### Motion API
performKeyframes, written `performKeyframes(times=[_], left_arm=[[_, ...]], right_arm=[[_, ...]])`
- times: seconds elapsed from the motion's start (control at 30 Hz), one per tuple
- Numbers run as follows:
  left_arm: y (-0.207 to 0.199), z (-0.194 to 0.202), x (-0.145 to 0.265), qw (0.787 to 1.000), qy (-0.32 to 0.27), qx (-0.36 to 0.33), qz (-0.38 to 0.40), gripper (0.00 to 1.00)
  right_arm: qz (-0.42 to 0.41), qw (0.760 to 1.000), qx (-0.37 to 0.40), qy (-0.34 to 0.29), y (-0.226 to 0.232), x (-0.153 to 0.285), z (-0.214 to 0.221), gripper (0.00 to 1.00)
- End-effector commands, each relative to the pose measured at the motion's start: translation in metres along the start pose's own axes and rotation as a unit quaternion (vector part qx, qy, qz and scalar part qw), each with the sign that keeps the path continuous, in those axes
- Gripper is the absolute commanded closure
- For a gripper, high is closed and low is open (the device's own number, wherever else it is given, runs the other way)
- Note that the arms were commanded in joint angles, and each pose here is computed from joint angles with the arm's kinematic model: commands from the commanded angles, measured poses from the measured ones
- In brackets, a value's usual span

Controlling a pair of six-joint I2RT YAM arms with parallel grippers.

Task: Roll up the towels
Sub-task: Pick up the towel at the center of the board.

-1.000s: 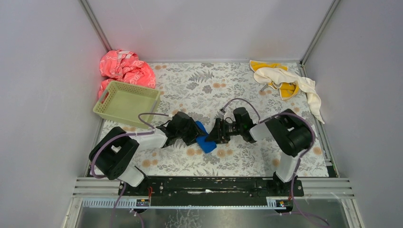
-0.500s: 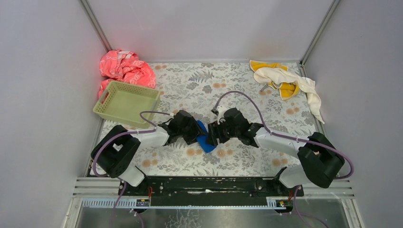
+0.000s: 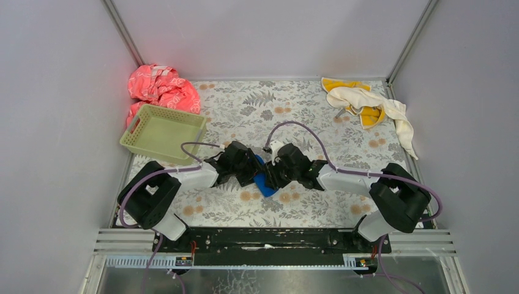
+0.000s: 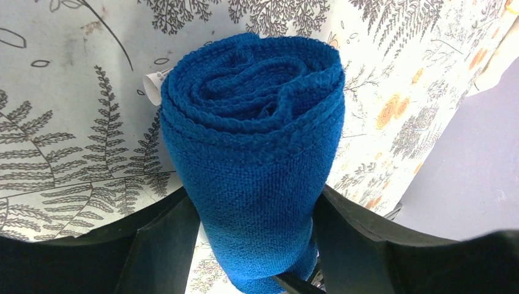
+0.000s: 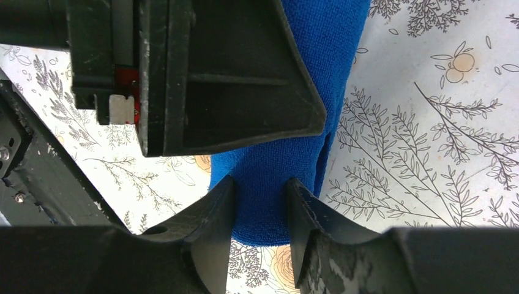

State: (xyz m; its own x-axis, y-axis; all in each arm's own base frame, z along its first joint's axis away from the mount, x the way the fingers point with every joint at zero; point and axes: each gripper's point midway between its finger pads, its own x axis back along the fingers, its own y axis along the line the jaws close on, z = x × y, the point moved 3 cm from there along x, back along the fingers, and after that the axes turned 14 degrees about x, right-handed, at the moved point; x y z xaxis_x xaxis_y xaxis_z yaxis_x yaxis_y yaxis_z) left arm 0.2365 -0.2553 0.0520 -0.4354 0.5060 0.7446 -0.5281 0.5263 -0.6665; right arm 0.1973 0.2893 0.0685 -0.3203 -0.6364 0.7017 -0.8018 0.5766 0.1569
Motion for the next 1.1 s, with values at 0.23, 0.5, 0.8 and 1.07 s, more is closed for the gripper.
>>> performKeyframes(times=[0.23, 0.5, 0.8, 1.07], left_arm=[[0.039, 0.000, -0.003, 0.999, -0.011, -0.013, -0.036, 0.30], [0.039, 0.001, -0.012, 0.999, 0.002, -0.024, -0.036, 0.30], [0.052, -0.004, -0.026, 0.997, -0.009, -0.032, -0.068, 0.49], [0.027, -0.035, -0.006, 0.987, -0.076, -0.102, -0.099, 0.71]], right_arm=[[-0.084, 0.992, -0.091, 0.040, -0.011, -0.009, 0.037, 0.66], [-0.146, 0.978, -0.147, 0.033, -0.012, -0.010, 0.041, 0.66], [-0.150, 0.975, -0.165, 0.026, -0.014, -0.011, 0.039, 0.64], [-0.077, 0.994, -0.080, -0.020, -0.027, 0.032, -0.004, 0.39]])
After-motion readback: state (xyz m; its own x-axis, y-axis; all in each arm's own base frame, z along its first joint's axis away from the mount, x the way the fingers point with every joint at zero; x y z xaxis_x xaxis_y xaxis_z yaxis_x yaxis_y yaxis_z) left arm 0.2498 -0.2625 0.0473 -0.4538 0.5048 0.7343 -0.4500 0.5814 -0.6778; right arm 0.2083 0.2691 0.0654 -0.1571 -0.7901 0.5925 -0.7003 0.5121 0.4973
